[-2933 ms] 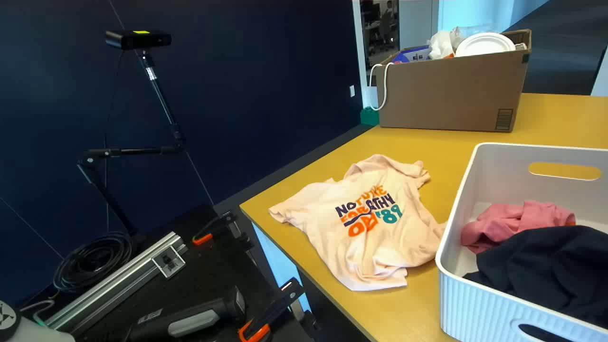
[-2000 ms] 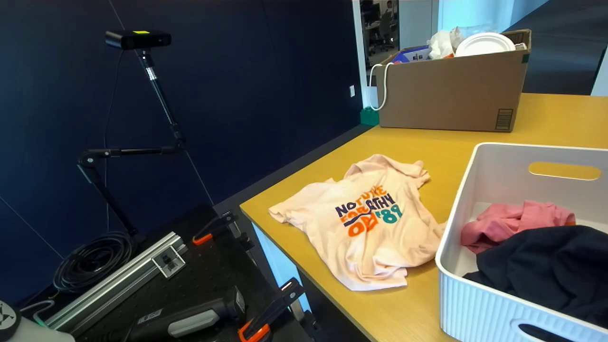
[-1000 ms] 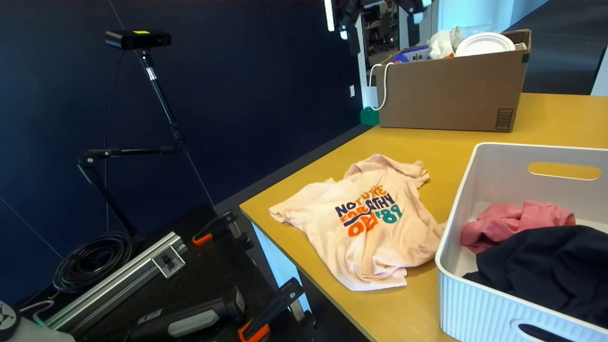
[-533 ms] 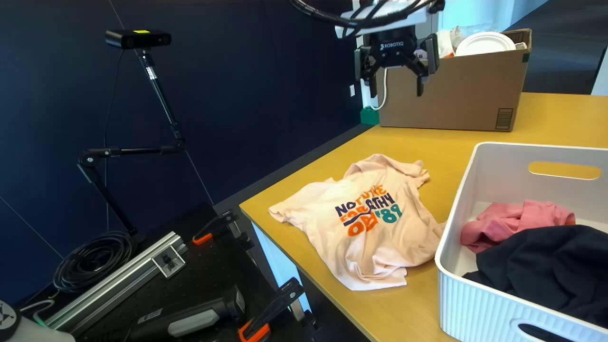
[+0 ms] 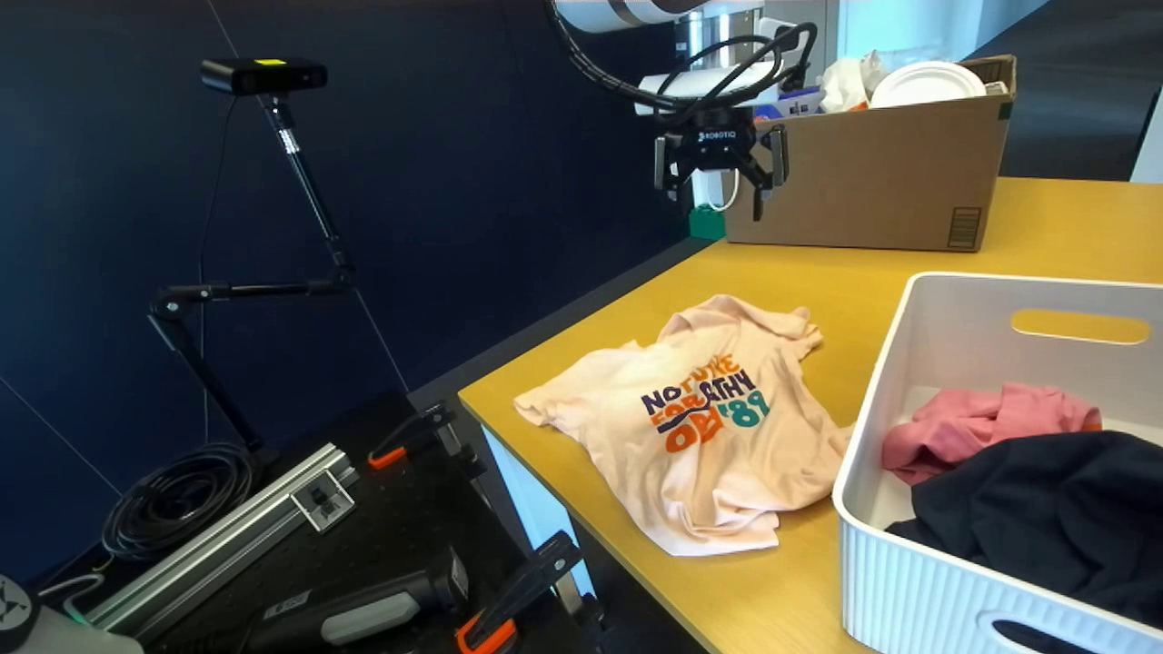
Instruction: Straighten up the pink t-shirt
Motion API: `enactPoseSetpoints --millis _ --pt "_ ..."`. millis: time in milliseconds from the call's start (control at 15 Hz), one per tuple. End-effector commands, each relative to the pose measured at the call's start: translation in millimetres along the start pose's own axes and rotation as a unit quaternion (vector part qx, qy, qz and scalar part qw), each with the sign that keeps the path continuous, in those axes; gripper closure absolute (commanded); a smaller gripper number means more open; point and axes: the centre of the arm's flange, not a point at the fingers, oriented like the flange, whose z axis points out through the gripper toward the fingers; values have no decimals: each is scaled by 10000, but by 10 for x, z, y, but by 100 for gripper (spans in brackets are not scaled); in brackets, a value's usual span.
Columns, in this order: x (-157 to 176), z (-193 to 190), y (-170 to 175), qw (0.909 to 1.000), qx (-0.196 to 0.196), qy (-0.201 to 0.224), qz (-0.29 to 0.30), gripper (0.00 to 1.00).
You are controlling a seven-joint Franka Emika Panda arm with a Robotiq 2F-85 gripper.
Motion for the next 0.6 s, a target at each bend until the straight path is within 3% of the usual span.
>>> enactPoseSetpoints --millis 0,467,533 --pt "-171 -220 145 9990 -39 -361 -244 0" --pt "-191 -196 191 9995 -3 -313 -108 0" --pt "-192 -30 92 9988 178 -361 -276 0"
